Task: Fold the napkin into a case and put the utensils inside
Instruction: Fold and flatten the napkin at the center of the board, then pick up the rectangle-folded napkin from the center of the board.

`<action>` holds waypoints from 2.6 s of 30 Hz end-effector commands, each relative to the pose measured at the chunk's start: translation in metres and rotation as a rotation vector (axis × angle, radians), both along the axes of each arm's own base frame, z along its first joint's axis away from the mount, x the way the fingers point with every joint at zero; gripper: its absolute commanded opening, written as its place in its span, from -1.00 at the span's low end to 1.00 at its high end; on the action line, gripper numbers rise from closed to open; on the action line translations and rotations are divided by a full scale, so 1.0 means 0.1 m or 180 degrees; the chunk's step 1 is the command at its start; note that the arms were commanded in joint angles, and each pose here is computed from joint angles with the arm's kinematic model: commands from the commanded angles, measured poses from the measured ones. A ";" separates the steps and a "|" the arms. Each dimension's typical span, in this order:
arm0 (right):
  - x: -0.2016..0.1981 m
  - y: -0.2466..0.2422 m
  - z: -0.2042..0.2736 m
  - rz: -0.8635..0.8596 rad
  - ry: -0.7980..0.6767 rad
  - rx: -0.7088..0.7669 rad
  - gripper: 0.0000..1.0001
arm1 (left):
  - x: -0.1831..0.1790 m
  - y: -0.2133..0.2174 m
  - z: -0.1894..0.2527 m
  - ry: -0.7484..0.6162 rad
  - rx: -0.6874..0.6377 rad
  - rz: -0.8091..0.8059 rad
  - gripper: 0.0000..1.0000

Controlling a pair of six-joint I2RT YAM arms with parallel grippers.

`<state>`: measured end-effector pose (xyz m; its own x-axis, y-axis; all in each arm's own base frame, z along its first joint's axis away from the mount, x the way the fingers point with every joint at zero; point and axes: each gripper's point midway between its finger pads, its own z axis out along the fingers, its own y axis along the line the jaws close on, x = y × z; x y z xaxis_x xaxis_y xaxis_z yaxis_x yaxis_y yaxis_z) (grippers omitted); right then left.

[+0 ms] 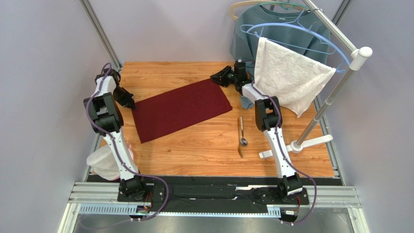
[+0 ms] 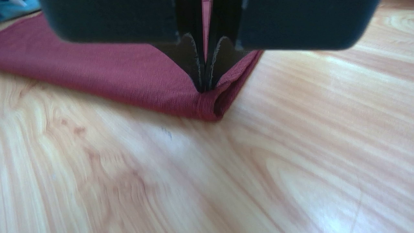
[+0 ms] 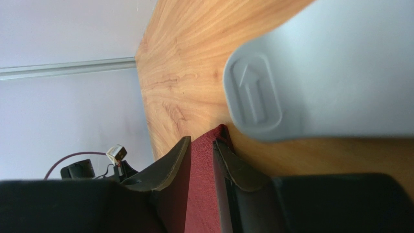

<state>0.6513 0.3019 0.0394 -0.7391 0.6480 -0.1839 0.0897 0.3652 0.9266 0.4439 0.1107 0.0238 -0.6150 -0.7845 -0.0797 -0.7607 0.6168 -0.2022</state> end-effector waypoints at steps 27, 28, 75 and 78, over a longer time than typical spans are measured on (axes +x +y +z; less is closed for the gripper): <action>-1.35 -0.70 0.13 0.1535 -0.0272 -0.4069 0.42 | -1.40 -2.38 1.33 -0.1520 0.0019 -0.2526 -0.42; -1.34 -0.69 0.10 0.1545 -0.0277 -0.4064 0.42 | -1.38 -2.40 1.33 -0.1534 0.0004 -0.2537 -0.42; -1.44 -0.61 0.82 0.1278 -0.0768 -0.3317 -1.00 | -0.03 -3.40 0.72 -0.1318 -0.1064 -0.1644 -0.64; -1.46 -0.63 0.76 0.1279 -0.0704 -0.3314 -1.00 | -0.06 -3.43 0.69 -0.1287 -0.1089 -0.1670 -0.64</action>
